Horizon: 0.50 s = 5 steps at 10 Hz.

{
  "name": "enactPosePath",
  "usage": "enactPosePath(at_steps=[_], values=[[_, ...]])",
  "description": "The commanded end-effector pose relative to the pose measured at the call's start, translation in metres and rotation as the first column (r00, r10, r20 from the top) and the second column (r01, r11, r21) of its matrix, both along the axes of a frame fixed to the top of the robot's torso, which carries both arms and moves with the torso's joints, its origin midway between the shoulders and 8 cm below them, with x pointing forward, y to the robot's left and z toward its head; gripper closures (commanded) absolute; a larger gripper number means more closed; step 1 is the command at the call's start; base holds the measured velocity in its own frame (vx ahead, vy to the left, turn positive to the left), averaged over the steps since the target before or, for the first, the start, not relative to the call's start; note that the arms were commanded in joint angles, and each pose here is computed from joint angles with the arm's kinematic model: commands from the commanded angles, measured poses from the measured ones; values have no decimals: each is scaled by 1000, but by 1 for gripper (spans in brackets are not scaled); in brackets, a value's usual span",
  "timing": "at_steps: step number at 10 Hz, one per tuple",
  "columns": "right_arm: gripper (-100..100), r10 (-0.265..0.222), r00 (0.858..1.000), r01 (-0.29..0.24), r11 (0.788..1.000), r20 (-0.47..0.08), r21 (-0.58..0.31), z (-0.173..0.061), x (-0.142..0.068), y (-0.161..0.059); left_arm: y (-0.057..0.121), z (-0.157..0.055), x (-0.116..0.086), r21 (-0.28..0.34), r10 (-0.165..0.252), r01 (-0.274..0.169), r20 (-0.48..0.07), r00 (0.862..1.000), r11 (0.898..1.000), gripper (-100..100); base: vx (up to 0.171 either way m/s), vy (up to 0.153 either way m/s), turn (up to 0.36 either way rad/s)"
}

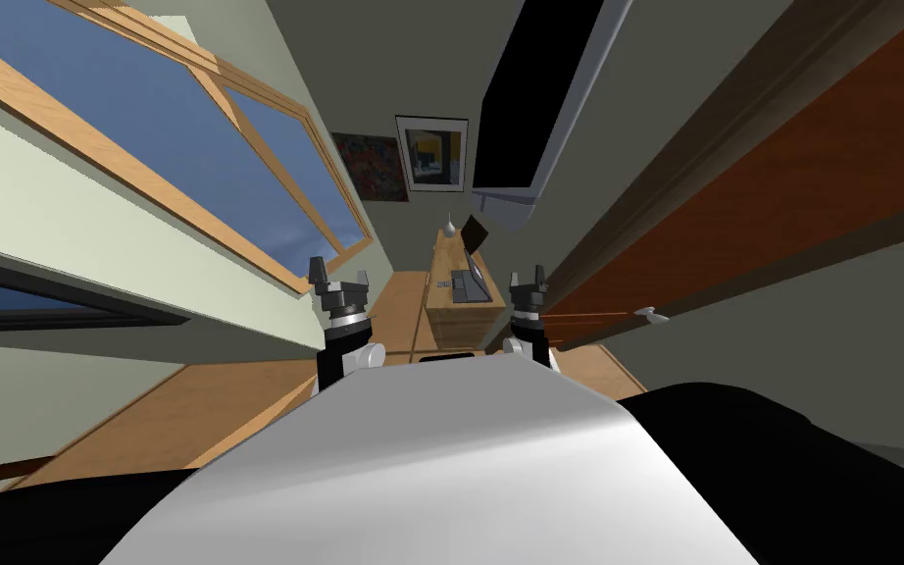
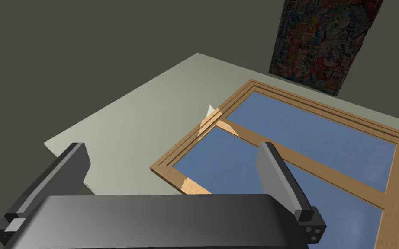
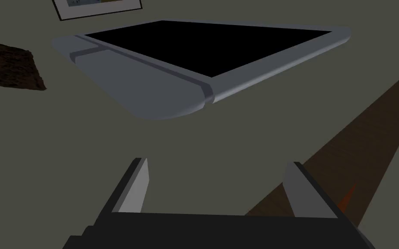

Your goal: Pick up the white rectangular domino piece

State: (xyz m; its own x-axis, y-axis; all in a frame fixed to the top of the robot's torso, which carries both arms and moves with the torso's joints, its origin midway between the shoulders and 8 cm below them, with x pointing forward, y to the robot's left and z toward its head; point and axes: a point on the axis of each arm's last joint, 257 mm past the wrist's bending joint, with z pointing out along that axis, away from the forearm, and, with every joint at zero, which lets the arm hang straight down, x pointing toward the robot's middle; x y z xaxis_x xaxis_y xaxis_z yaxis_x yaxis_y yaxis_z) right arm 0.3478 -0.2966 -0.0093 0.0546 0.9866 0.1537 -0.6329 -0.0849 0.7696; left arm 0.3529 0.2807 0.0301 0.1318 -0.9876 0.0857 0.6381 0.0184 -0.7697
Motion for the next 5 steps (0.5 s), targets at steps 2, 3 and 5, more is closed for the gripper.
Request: enactPosePath(at_steps=[2, 3, 5], values=[[-100, -2, 1000, 0, 996, -17, -87, -2, -2, 3, 0, 0, 0, 0, 0, 0, 0, 1000, 1000, 0, -39, 43, 62], [-100, -8, 1000, 4, 990, -27, -137, -4, -4, 4, 0, 0, 0, 0, 0, 0, 0, 1000, 1000, 0, -49, 78, 64], [-100, -29, 998, 15, 965, -48, -261, -10, -9, 5, 0, 0, 0, 0, 0, 0, 0, 1000, 1000, 0, -85, 130, 113]])
